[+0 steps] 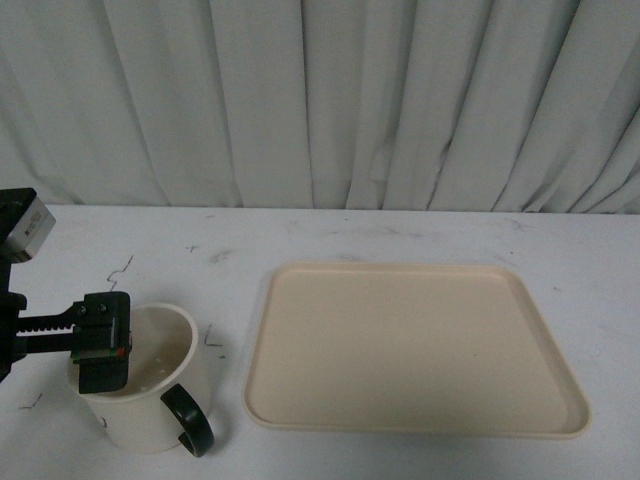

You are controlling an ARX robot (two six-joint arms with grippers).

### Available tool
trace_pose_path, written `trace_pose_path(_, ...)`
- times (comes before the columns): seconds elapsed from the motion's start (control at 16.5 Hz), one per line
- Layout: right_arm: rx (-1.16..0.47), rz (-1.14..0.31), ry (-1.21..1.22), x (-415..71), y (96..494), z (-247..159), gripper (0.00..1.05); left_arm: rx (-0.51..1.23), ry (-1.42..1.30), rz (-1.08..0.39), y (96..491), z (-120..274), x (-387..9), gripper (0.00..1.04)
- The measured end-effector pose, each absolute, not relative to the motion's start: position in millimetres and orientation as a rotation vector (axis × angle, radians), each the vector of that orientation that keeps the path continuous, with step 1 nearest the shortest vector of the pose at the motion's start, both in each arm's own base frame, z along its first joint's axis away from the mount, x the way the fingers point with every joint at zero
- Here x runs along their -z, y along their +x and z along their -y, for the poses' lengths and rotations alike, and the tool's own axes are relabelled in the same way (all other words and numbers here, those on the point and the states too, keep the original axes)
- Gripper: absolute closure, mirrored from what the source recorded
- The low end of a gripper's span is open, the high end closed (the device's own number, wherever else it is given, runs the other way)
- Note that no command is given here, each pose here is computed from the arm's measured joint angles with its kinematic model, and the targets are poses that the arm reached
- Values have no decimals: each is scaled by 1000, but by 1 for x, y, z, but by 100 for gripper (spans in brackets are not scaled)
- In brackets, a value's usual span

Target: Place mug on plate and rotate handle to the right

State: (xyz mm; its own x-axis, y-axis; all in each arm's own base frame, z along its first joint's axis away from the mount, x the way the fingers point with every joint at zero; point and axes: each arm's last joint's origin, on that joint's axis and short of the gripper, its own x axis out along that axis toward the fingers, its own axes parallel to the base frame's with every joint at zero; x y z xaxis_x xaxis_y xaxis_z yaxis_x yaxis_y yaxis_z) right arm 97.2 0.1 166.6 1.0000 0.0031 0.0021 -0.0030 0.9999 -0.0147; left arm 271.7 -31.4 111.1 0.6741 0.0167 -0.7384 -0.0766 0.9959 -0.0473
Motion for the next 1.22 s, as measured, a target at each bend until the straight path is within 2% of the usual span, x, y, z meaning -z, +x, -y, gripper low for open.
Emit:
trace_pose_path(0.55,-3,2,-15,-167,97,0,6,-91,-82,-855,272,33,-104,36)
trace_pose_path(0.61,-3,2,-15,-167,97,0,6,-100,-89,-864,272,35,-103,52)
trace_pose_path(0.67,-3,2,-15,-167,97,0,6,-112,-79,-859,269,40,-107,85)
trace_pose_path(0.73,-3,2,-15,-167,97,0,6,-109,-81,-802,263,45,-137,102)
trace_pose_path(0.79,-3,2,-15,-167,97,0,6,-73,-85,-694,269,69,-174,102)
trace_pose_path(0.91,-3,2,-15,-167,97,0,6,-61,-131,-660,276,99,-189,102)
trace_pose_path(1.09,-3,3,-15,-167,97,0,6,-5,-175,-659,288,152,-190,102)
trace_pose_path(1.22,-3,2,-15,-167,97,0,6,27,-171,-691,295,181,-177,102)
